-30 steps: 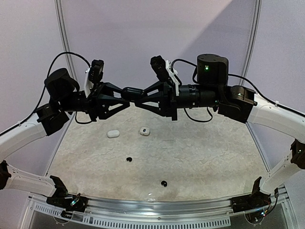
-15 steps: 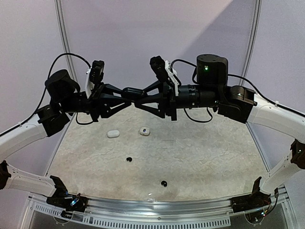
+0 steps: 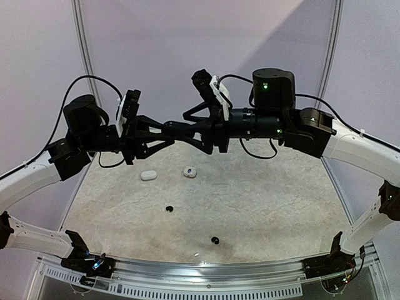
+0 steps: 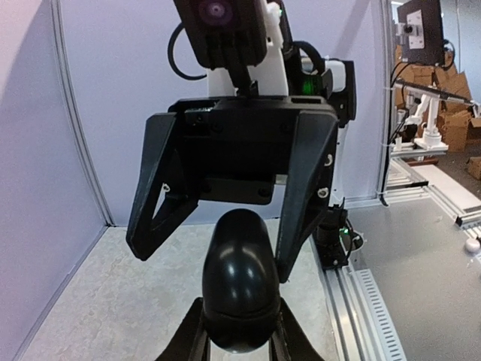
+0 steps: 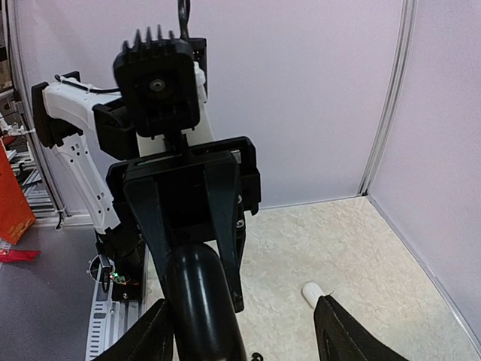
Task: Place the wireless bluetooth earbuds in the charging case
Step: Open the charging case.
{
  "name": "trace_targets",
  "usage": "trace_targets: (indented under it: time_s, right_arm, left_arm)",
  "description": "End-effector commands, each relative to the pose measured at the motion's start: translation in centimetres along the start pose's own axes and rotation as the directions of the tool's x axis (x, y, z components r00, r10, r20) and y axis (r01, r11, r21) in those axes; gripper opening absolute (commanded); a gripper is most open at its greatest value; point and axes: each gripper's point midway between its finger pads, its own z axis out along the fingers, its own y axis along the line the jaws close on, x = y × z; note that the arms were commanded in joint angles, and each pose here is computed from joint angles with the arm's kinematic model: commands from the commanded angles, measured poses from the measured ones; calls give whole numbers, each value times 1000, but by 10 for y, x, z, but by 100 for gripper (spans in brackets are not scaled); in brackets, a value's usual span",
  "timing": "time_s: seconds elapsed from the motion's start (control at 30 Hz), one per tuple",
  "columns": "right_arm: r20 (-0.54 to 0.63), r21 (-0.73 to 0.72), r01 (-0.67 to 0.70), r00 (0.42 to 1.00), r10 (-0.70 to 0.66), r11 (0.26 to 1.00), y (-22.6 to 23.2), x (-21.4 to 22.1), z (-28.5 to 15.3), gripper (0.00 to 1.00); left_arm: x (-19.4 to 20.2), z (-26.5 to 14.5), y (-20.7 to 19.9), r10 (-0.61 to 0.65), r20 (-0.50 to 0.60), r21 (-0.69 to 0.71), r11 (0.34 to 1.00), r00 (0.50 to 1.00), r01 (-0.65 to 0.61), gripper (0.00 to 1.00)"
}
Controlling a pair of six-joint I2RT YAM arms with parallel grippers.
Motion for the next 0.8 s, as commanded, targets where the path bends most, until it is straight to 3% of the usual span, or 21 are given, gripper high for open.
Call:
trace_targets:
  time_s: [0.0,0.6,0.77]
  right_arm:
    - [-37,90,-22,999,25,996,-19,6,7,63]
    - [-97,139,-116,987,130,983,-39,28,10,58]
    - [-117,117,-127,983,141,985,-36,33,11,60]
  left_arm:
    - [13,1,-18,132,-58,57,990,990,-129,0]
    - [23,-4,-23,168,-91,80,984,982,-161,0]
    - [20,-4,-17,75,-63,44,996,995,-72,0]
